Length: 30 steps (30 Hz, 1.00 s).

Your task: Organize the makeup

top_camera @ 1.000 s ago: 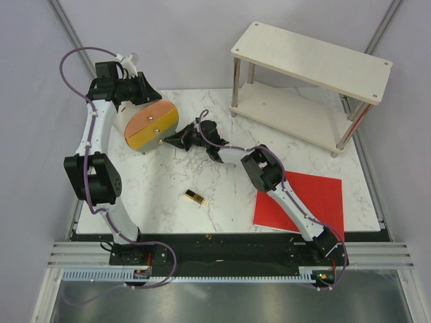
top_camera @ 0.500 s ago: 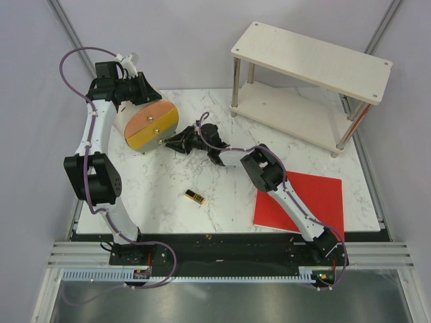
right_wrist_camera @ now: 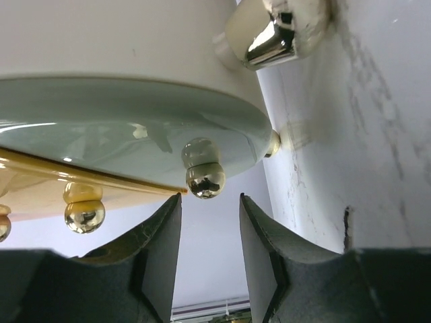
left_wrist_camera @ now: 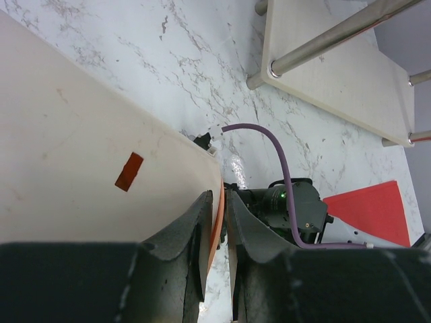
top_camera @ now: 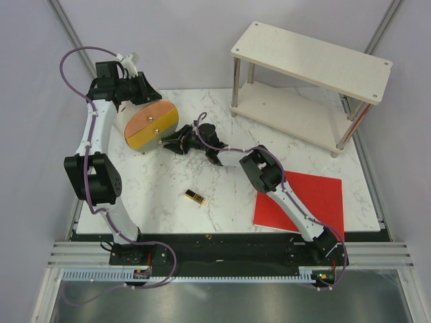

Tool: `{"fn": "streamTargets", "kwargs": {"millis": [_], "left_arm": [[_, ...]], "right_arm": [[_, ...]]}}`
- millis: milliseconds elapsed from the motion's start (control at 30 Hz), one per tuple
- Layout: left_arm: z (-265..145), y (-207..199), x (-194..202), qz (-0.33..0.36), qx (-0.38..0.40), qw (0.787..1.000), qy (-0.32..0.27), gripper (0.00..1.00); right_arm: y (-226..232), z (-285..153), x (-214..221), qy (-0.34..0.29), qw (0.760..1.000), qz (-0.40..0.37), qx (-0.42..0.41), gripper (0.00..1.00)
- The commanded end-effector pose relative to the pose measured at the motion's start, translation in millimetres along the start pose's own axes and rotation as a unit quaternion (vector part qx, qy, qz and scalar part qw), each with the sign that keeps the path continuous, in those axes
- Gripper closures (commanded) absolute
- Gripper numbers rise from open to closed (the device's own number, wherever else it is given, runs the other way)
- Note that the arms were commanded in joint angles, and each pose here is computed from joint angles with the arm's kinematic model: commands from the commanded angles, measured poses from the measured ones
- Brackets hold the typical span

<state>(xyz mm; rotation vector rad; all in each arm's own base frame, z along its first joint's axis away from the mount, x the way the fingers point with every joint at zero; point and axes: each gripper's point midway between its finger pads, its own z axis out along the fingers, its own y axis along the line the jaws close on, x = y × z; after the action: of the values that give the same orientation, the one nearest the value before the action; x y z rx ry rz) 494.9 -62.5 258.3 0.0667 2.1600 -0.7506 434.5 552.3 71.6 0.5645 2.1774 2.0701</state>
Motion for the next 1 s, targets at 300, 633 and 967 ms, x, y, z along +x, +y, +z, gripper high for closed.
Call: {"fn": "streamTargets", "kwargs": {"millis": [300, 633, 967], "left_arm": [[-55.6, 58.5, 16.7, -0.050, -0.228, 0.972, -0.010, 0.79], [-78.1, 65.6, -6.4, -0.061, -0.249, 0.964, -0.071, 0.81], [-55.0, 75.7, 7.7, -0.077, -0.229, 0.970, -0.030, 0.83]], "right_arm": [[-12.5, 16.6, 14.7, 0.001, 0.999, 0.031, 0.015, 0.53], [-11.9, 16.2, -0.9, -0.019, 0.999, 0.039, 0.007, 0.53], [-14.2, 12.8, -24.2, -0.052, 0.997, 0.059, -0.004, 0.54]]}}
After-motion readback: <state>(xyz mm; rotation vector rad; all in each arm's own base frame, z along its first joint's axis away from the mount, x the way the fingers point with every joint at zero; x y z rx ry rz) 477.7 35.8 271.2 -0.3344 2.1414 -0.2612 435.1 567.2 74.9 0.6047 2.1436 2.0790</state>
